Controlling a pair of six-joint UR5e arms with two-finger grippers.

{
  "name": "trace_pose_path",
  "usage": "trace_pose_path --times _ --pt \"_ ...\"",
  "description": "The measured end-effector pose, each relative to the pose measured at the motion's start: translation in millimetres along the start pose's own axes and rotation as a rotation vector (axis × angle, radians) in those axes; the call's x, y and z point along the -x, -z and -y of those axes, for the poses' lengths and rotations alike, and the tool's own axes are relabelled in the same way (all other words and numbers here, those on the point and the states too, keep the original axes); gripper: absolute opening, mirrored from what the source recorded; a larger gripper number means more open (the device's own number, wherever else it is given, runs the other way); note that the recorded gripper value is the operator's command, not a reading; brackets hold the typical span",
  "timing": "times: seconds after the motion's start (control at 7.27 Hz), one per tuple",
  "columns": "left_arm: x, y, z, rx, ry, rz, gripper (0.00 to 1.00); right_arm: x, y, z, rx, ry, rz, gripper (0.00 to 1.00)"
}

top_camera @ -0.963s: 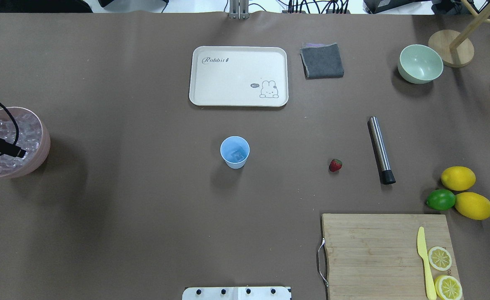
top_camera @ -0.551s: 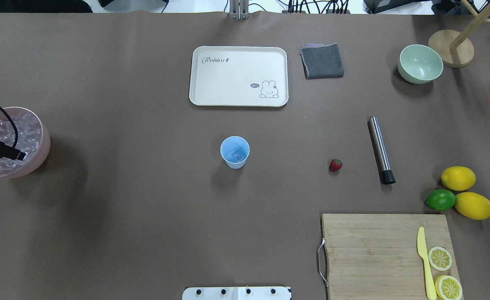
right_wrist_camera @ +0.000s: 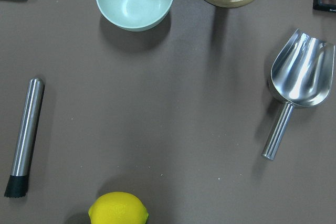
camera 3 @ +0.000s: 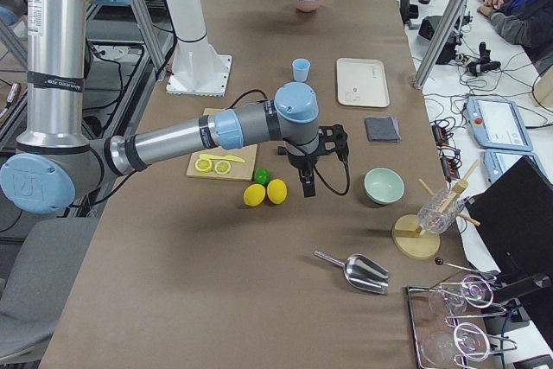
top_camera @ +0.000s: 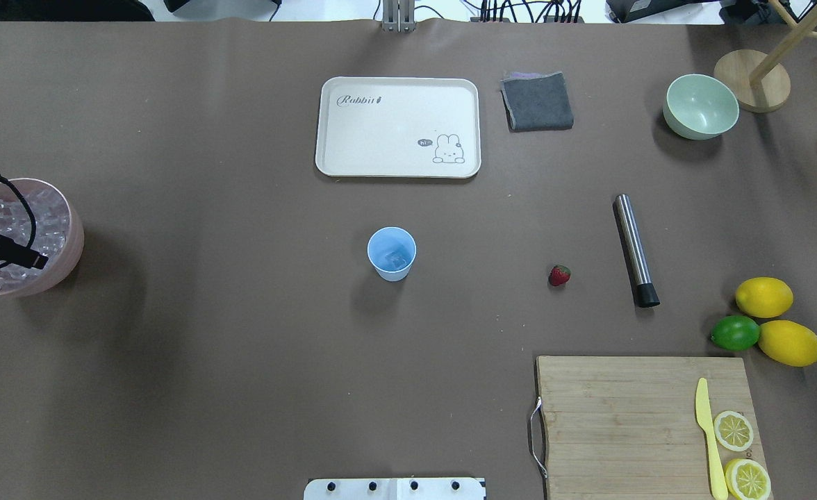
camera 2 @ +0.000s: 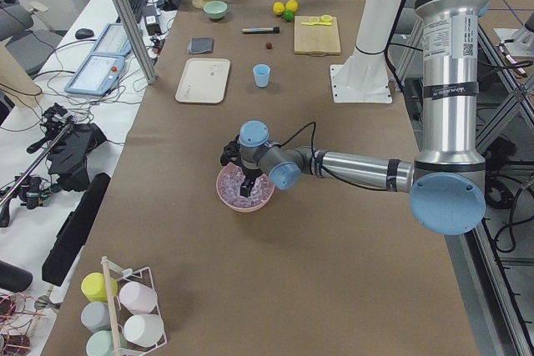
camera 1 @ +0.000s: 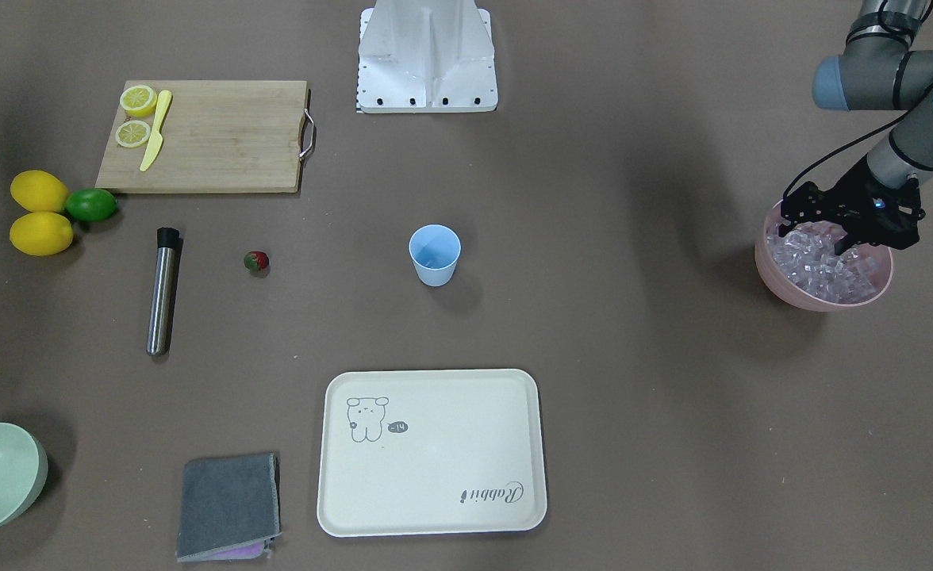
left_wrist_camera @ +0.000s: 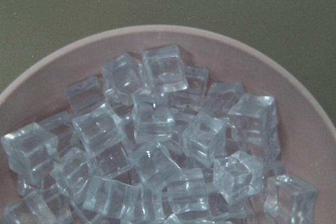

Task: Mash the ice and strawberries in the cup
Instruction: 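Lower the left gripper into the ice and grasp another cube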

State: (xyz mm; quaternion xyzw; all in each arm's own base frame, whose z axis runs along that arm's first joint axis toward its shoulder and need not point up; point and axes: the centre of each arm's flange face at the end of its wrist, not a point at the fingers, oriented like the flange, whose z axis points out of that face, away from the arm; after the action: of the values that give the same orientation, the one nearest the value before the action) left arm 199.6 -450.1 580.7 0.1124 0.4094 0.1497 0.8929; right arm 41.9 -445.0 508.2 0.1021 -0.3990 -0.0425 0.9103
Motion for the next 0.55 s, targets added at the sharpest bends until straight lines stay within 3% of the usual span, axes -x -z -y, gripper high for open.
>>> trace_pose_path --times 0.14,0.55 --pt "-1.1 0.5 0.2 -0.001 -0.002 -0.002 0.82 0.1 -0.3 0.0 0.001 0.0 0.0 1.0" --pt "-3.1 1.4 -0.3 -0.011 -0.014 -0.01 0.79 0.1 -0.5 0.0 0.001 0.0 -0.001 1.0"
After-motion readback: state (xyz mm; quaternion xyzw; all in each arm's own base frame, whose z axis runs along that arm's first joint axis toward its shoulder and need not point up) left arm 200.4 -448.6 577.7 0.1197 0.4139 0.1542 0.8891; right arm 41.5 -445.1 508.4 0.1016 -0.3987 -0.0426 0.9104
